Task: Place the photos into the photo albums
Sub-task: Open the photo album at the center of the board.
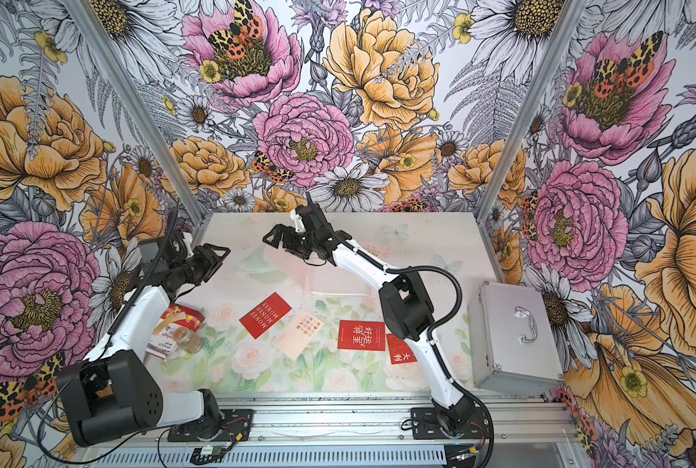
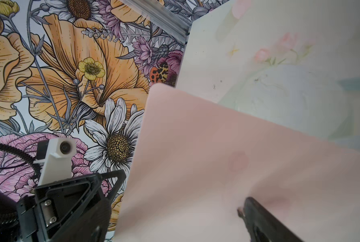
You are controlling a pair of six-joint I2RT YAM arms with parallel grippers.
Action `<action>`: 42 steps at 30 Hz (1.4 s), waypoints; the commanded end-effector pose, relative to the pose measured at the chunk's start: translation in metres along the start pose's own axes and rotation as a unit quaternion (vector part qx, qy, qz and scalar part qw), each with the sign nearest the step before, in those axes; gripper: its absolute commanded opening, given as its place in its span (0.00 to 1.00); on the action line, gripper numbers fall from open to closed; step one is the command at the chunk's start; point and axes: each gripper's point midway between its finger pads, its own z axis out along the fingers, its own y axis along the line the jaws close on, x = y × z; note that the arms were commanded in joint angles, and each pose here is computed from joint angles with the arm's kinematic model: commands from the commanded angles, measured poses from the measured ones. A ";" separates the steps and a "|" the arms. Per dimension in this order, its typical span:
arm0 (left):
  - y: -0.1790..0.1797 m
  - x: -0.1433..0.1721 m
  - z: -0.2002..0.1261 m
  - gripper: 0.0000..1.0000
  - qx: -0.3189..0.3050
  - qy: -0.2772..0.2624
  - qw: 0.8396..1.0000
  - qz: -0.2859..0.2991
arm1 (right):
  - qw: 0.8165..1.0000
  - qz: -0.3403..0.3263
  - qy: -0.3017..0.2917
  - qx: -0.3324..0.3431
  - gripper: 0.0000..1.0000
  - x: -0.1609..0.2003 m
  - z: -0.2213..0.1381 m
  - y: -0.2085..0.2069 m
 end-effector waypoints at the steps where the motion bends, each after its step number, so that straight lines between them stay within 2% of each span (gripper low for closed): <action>1: 0.000 0.003 -0.017 0.57 0.002 -0.004 1.000 0.012 | 1.000 0.008 -0.006 0.004 1.00 -0.005 0.016 -0.006; 11: -0.029 0.013 -0.027 0.57 0.027 0.004 0.999 0.044 | 1.000 0.008 -0.008 0.014 1.00 -0.006 0.045 -0.026; 21: -0.062 0.033 0.003 0.56 0.034 0.048 0.995 0.079 | 0.998 0.015 0.018 0.063 0.99 0.019 0.062 -0.068; 24: -0.058 0.038 0.018 0.56 0.025 0.066 0.994 0.079 | 0.997 0.020 0.022 0.072 0.99 0.025 0.064 -0.077; 26: -0.048 0.038 0.028 0.56 0.024 0.079 0.995 0.058 | 0.997 0.020 0.023 0.078 0.99 0.027 0.063 -0.080; 29: -0.034 0.033 0.038 0.56 0.033 0.076 0.996 0.025 | 0.996 0.015 0.019 0.088 0.99 0.027 0.059 -0.083; 36: -0.010 0.038 0.067 0.56 0.021 0.096 0.995 0.004 | 0.994 0.015 0.018 0.107 0.98 0.031 0.052 -0.091; 42: 0.006 0.040 0.085 0.55 0.005 0.107 0.994 -0.007 | 0.993 -0.003 -0.001 0.118 0.98 0.019 0.022 -0.079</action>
